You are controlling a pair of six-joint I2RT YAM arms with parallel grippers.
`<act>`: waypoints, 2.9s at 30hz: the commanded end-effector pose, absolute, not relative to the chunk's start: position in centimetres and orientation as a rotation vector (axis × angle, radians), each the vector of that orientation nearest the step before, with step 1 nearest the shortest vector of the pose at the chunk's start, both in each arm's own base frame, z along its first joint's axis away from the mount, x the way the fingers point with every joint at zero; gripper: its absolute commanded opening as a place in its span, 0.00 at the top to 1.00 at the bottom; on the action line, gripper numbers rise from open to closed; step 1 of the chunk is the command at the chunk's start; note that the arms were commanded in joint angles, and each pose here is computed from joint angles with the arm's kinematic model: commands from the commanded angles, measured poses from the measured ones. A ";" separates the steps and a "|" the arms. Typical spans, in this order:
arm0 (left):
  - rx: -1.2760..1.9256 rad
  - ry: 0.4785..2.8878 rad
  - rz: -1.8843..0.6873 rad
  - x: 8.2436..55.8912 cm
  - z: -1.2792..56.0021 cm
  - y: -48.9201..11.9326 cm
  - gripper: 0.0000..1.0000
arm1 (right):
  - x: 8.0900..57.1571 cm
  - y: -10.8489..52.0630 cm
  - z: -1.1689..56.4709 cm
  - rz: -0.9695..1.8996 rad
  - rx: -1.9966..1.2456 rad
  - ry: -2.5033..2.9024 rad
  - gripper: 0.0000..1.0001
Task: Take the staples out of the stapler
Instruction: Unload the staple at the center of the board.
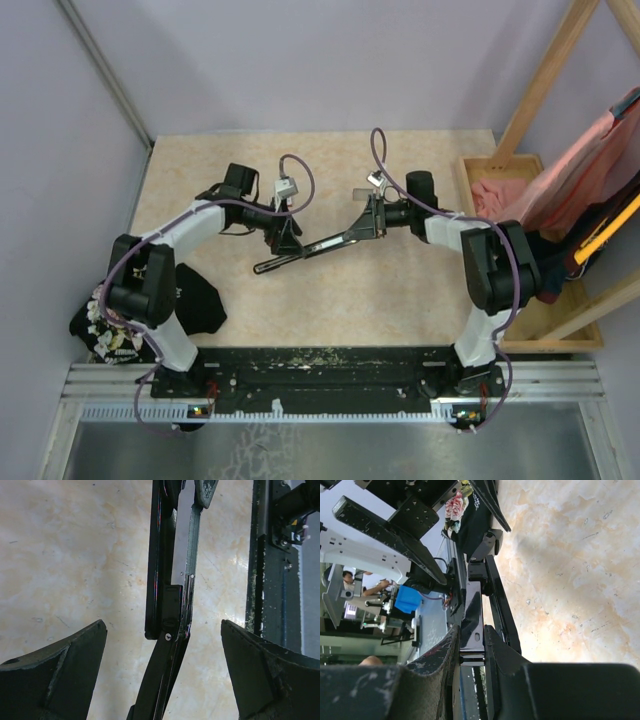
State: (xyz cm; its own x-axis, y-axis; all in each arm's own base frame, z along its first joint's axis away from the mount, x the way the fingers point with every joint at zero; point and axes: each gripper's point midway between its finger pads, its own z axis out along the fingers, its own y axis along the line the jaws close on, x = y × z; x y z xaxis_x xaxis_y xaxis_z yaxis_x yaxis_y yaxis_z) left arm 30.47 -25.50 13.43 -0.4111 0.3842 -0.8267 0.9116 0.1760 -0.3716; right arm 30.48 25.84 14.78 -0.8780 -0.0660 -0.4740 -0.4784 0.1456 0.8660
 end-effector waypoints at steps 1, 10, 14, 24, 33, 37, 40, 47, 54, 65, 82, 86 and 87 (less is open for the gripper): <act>1.215 1.911 -1.375 29.0 14.1 -26.8 0.00 | 29.2 26.3 19.1 1.782 -0.733 1.926 1.00; 1.233 1.971 -1.522 28.0 12.5 -28.1 0.04 | 29.0 26.4 19.2 1.764 -0.761 1.918 1.00; 1.257 1.974 -1.562 27.1 12.3 -28.4 0.08 | 29.0 26.4 19.2 1.747 -0.770 1.918 1.00; 1.322 1.991 -1.666 25.0 11.4 -28.9 0.16 | 28.9 26.3 18.9 1.727 -0.786 1.915 1.00; 1.349 2.009 -1.676 24.4 10.6 -28.9 0.28 | 28.6 26.5 19.1 1.732 -0.807 1.901 1.00; 1.363 2.006 -1.695 24.1 10.4 -28.9 0.34 | 28.6 26.5 19.1 1.736 -0.808 1.900 1.00; 1.370 2.014 -1.710 23.8 10.1 -28.9 0.31 | 28.4 26.4 19.2 1.741 -0.816 1.894 1.00; 1.384 2.027 -1.709 23.6 9.7 -29.0 0.24 | 28.3 26.4 19.3 1.747 -0.822 1.889 1.00; 1.392 2.012 -1.712 23.5 10.0 -29.1 0.46 | 28.3 26.4 19.0 1.737 -0.829 1.893 1.00; 1.395 2.024 -1.716 23.5 9.9 -29.1 1.00 | 28.4 26.4 18.8 1.724 -0.853 1.882 0.93; 1.363 2.159 -1.559 24.9 7.7 -28.5 1.00 | 30.6 24.8 18.4 1.559 -0.822 1.930 0.45; 1.361 2.165 -1.540 25.1 7.7 -28.4 1.00 | 31.6 24.0 18.2 1.520 -0.782 1.946 0.44; 1.360 2.170 -1.532 25.2 7.7 -28.4 1.00 | 31.7 23.9 18.1 1.514 -0.776 1.948 0.44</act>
